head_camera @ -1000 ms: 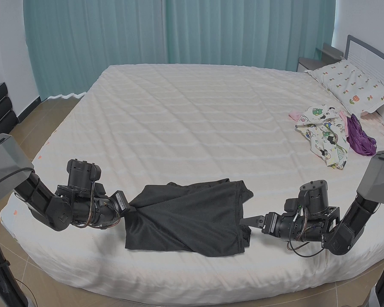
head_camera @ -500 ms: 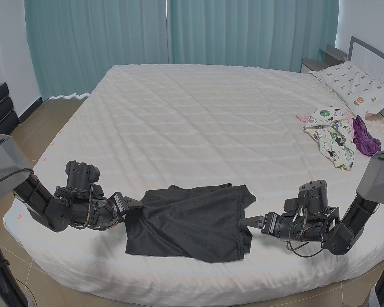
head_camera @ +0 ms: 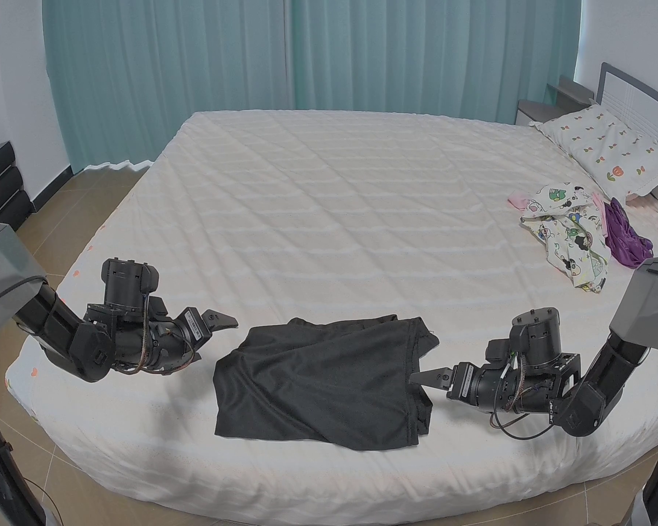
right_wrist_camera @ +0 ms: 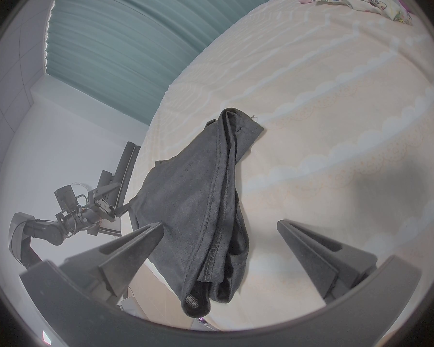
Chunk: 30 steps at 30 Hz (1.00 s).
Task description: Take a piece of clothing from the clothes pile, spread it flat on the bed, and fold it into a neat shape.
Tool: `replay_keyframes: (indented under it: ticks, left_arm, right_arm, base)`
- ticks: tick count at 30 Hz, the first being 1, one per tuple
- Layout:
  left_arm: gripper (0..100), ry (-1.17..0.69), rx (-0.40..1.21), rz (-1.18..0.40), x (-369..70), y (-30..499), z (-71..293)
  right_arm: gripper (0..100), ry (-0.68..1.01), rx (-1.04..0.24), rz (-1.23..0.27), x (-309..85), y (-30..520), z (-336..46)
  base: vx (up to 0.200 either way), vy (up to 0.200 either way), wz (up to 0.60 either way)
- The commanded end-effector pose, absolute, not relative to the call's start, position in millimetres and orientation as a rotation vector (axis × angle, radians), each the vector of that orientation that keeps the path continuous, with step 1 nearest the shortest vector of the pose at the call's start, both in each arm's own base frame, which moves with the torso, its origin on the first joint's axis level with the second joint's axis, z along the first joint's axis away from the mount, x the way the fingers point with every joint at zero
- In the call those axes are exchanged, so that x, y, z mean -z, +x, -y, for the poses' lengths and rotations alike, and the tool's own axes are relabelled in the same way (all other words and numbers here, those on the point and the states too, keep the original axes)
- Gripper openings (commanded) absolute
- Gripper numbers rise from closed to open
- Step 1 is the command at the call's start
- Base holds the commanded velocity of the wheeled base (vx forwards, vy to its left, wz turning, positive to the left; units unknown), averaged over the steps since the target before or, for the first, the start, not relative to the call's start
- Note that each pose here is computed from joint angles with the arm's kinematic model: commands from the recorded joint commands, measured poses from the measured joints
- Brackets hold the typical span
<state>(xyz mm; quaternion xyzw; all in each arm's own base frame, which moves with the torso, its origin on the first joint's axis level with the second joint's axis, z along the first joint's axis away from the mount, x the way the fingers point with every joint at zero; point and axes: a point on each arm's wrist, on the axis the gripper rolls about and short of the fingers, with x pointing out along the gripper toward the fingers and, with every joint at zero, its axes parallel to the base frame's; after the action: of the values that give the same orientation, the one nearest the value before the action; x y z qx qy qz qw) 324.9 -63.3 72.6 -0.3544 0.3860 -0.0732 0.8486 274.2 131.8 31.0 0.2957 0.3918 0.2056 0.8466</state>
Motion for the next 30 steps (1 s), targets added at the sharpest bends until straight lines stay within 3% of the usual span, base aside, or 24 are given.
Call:
replay_keyframes:
  ticks: [1,19,20,30]
  left_arm:
    - [100,-0.753,0.149,-0.789,-74.2,335.2,60.1]
    - [100,-0.741,0.176,-0.834,-48.4,363.6,81.5]
    - [0,-0.736,0.184,-0.839,-46.0,364.1,85.7]
    - [0,-0.771,0.183,-0.832,-46.8,370.3,90.0]
  right_arm:
    - [100,0.625,-0.431,-0.829,-30.1,274.6,-131.6]
    - [100,0.631,-0.423,-0.823,-28.3,279.3,-130.6]
    - [100,0.637,-0.416,-0.822,-28.5,280.6,-129.1]
    - [100,0.656,-0.41,-0.824,-28.6,281.1,-129.3]
  base:
    - [0.0,0.0,0.0]
    - [0.0,0.0,0.0]
    - [0.0,0.0,0.0]
    - [0.0,0.0,0.0]
